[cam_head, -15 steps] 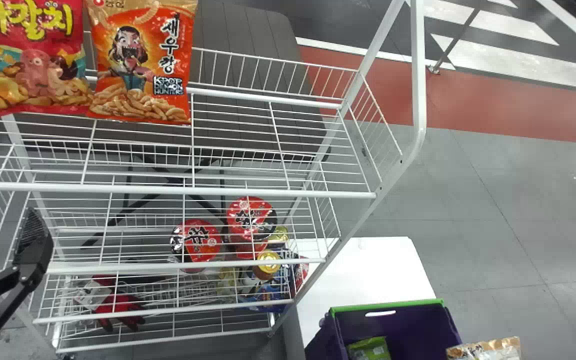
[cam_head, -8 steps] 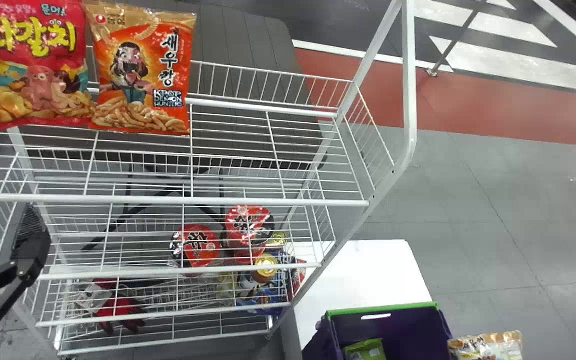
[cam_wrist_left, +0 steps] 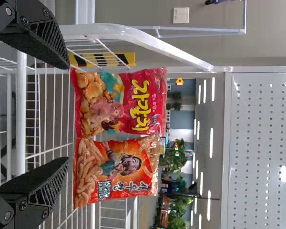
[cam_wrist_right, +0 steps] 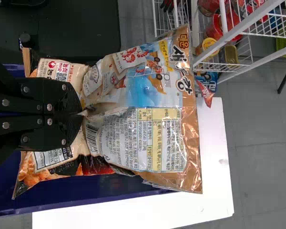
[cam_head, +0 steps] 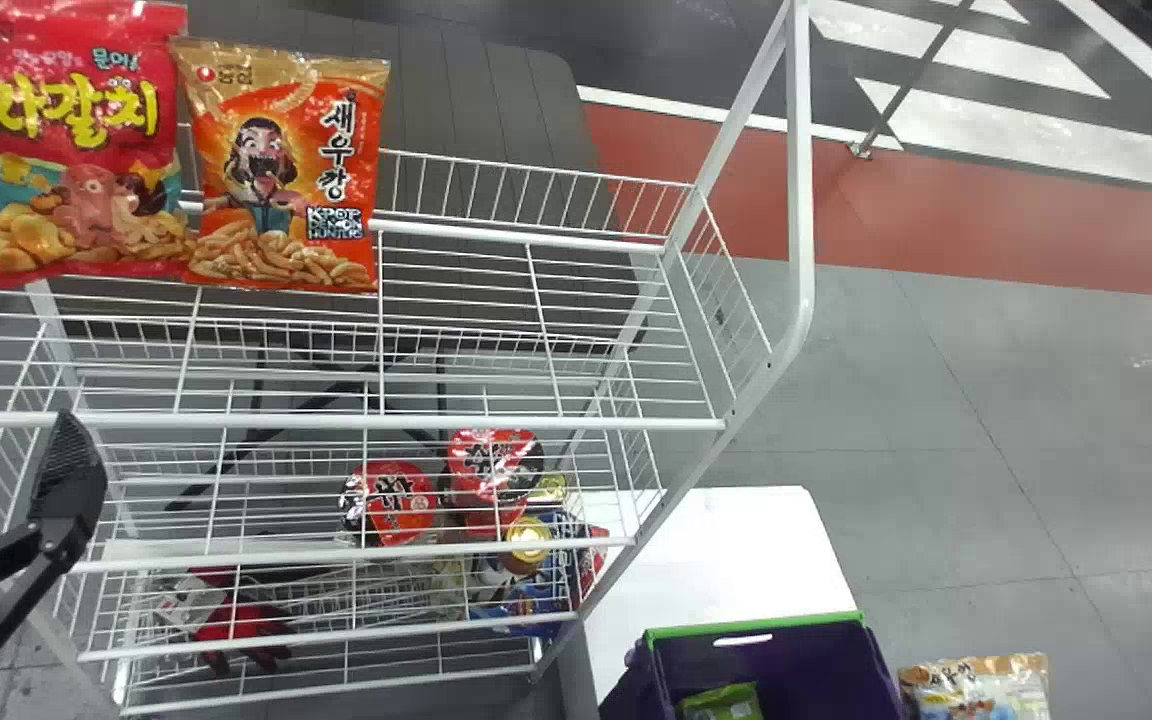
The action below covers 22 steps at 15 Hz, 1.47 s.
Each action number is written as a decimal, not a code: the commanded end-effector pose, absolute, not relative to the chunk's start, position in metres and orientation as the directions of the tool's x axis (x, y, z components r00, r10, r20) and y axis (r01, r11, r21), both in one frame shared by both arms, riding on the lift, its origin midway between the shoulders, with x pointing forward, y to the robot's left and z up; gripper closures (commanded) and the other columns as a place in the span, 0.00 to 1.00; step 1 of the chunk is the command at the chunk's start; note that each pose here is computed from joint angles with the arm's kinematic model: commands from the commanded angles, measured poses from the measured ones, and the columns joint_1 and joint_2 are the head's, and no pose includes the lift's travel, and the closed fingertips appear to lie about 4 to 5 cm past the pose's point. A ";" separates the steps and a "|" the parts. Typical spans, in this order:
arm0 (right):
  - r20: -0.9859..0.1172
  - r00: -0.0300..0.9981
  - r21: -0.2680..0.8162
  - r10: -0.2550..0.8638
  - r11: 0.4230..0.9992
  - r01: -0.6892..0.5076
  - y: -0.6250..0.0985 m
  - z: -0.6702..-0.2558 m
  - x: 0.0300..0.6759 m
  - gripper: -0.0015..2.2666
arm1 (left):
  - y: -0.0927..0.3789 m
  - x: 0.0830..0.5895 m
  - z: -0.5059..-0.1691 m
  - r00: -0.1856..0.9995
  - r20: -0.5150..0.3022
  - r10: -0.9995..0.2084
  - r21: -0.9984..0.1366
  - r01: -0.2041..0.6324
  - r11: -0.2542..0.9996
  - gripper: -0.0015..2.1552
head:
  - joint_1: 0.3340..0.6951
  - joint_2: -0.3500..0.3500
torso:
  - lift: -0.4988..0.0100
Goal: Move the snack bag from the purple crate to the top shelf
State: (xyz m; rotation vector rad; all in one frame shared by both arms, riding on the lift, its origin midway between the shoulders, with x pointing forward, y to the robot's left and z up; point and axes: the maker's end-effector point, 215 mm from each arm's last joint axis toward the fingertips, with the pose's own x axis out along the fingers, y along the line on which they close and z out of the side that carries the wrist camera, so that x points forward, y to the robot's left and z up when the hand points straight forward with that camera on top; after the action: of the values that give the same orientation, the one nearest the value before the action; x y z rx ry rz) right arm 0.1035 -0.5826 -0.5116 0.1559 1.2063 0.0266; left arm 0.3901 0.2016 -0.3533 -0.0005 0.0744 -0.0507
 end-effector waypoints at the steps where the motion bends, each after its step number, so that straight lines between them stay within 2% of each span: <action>1: -0.923 0.371 0.132 0.102 0.990 0.056 -0.579 -0.506 0.110 0.65 | 0.202 0.390 -0.353 0.996 -0.074 -0.049 -0.001 0.049 0.999 0.07 | 1.00 0.00 | 0.96; 9: -0.914 0.396 0.125 0.090 0.990 0.064 -0.580 -0.495 0.114 0.65 | 0.201 0.390 -0.352 0.996 -0.073 -0.048 -0.002 0.048 0.999 0.07 | 1.00 0.00 | 1.00; 11: -0.906 0.415 0.141 0.083 0.984 0.110 -0.580 -0.487 0.113 0.65 | 0.202 0.390 -0.353 0.996 -0.074 -0.047 0.000 0.047 0.999 0.07 | 1.00 0.00 | 0.99; 13: -0.890 0.449 0.133 0.074 0.986 0.101 -0.579 -0.473 0.120 0.65 | 0.203 0.390 -0.354 0.996 -0.075 -0.044 0.004 0.045 0.999 0.07 | 1.00 0.00 | 0.99; 19: -0.693 0.721 0.052 0.023 0.998 0.019 -0.572 -0.353 0.165 0.65 | 0.204 0.388 -0.358 0.995 -0.085 -0.043 0.007 0.043 0.999 0.07 | 1.00 0.00 | 0.99; 22: -0.559 0.828 0.059 0.050 0.998 -0.020 -0.549 -0.300 0.187 0.65 | 0.200 0.386 -0.359 0.995 -0.089 -0.050 0.006 0.051 0.999 0.07 | 1.00 0.00 | 0.99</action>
State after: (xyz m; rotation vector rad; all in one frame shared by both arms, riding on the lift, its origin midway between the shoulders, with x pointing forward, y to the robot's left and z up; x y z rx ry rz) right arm 0.1769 -0.5608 -0.3225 0.0550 0.6699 0.0159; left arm 0.3872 0.2019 -0.3586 0.0083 0.0881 -0.0460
